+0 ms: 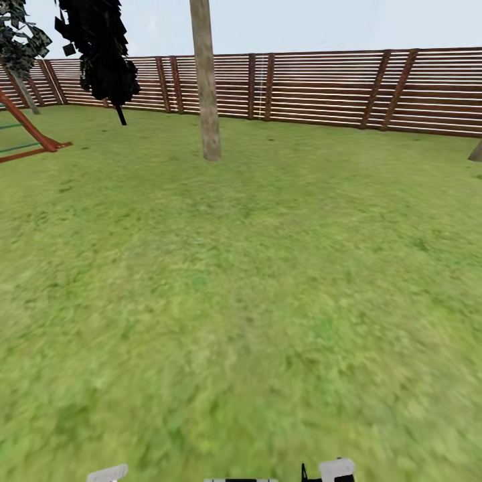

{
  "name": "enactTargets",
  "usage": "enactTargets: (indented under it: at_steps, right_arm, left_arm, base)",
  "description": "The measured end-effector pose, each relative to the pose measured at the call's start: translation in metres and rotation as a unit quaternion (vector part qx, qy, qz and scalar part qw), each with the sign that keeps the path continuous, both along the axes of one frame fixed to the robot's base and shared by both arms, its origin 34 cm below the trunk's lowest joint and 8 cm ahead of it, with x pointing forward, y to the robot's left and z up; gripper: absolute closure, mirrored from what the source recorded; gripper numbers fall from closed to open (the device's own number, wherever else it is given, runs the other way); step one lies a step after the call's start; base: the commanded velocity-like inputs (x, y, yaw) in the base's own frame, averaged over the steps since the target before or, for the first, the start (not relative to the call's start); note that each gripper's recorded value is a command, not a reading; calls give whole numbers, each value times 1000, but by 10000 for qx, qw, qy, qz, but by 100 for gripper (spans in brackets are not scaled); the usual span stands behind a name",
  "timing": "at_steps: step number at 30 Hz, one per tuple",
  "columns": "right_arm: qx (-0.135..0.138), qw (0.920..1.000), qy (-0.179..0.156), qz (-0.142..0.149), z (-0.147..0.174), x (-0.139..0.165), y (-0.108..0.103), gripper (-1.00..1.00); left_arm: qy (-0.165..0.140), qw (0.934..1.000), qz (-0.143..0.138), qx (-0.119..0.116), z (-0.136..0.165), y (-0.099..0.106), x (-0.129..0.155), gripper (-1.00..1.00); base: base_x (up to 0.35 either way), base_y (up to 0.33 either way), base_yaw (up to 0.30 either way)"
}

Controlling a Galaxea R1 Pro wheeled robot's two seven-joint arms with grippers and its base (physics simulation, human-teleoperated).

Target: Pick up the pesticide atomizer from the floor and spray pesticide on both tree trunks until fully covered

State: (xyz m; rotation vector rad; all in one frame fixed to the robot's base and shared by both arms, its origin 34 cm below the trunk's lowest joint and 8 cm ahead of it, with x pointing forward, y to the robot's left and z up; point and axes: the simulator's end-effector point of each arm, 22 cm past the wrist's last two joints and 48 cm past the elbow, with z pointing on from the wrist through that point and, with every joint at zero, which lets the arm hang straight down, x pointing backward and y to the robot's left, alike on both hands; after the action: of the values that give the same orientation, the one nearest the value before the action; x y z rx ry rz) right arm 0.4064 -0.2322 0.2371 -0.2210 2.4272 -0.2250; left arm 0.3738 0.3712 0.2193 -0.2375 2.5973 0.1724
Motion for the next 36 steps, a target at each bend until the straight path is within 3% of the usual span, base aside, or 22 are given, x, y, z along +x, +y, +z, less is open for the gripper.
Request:
enactTargets:
  at_steps: [6, 36]
  right_arm:
    - [133, 9999, -49, -39, 2, 4, 18, -100]
    - [140, 9999, -56, -45, 2, 4, 18, -100]
  left_arm:
    - [7, 10000, -2, -1, 0, 0, 0, 100]
    - [0, 10000, -4, -3, 0, 0, 0, 100]
  base:
    - [336, 94, 0]
    - [336, 94, 0]
